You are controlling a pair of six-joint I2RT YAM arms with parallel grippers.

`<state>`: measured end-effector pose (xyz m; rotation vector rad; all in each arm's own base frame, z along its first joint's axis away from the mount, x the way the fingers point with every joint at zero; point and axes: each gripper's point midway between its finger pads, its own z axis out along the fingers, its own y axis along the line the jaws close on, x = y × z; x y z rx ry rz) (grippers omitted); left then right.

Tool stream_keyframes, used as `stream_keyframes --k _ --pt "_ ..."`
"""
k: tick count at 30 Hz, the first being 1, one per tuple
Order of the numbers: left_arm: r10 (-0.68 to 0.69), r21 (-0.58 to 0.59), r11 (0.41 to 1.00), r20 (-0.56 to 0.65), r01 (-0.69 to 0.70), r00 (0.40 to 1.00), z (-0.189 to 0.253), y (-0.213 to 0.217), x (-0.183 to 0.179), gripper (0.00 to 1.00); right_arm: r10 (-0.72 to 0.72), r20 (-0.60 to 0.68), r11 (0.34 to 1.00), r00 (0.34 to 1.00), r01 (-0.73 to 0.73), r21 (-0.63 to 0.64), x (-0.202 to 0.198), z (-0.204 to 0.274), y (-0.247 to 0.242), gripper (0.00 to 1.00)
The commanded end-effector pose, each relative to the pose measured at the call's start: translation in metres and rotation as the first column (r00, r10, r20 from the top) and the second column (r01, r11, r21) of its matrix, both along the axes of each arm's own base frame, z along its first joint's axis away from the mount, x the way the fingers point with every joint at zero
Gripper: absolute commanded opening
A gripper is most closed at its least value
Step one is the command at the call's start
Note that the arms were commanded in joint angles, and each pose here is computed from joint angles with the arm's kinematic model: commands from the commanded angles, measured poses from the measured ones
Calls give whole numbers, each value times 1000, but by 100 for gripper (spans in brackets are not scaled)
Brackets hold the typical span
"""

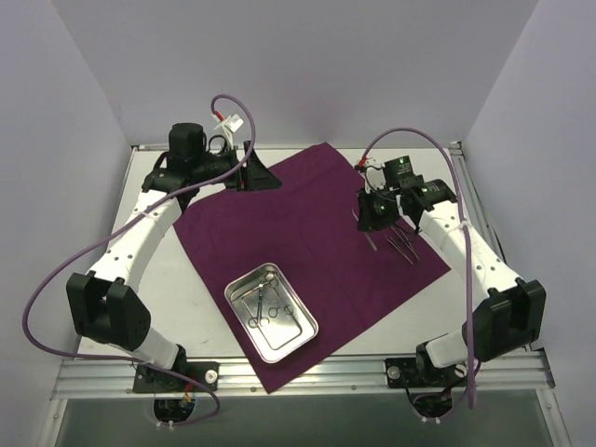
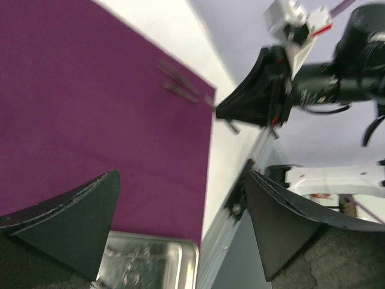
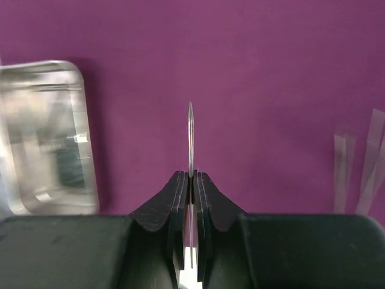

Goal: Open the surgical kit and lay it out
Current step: Place the medical item in the surgical kit.

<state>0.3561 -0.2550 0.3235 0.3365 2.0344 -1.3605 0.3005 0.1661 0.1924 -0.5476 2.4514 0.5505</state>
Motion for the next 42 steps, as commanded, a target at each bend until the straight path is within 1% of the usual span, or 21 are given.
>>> stream_keyframes --k 1,3,7,11,16,25,34,42 --pt "23 233 972 -4 -21 1000 -36 28 -18 94 -49 -21 957 999 41 -288 9 -43 -53 0" --pt "17 239 971 -7 -14 1000 -40 29 -22 94 -63 -27 927 998 49 -372 13 -55 -67 0" --pt "18 233 972 -19 -13 1000 -45 30 -26 94 -11 -59 867 998 -20 -498 14 -82 -87 0" --pt "11 233 972 -22 -5 1000 -48 29 -27 94 12 -98 824 995 -65 -564 12 -105 -100 0" --pt "3 259 966 -16 1 1000 -51 32 -27 94 3 -145 808 989 -88 -583 8 -126 -104 0" --pt "3 291 957 -35 7 999 -60 35 -27 94 -31 -163 794 986 -74 -604 7 -157 -109 0" --pt "-1 300 954 -42 13 999 -62 35 -24 94 -39 -170 778 985 -76 -624 16 -173 -111 0" --pt "-4 321 947 -45 18 999 -67 37 -21 94 -54 -155 766 986 -59 -640 24 -174 -115 0"
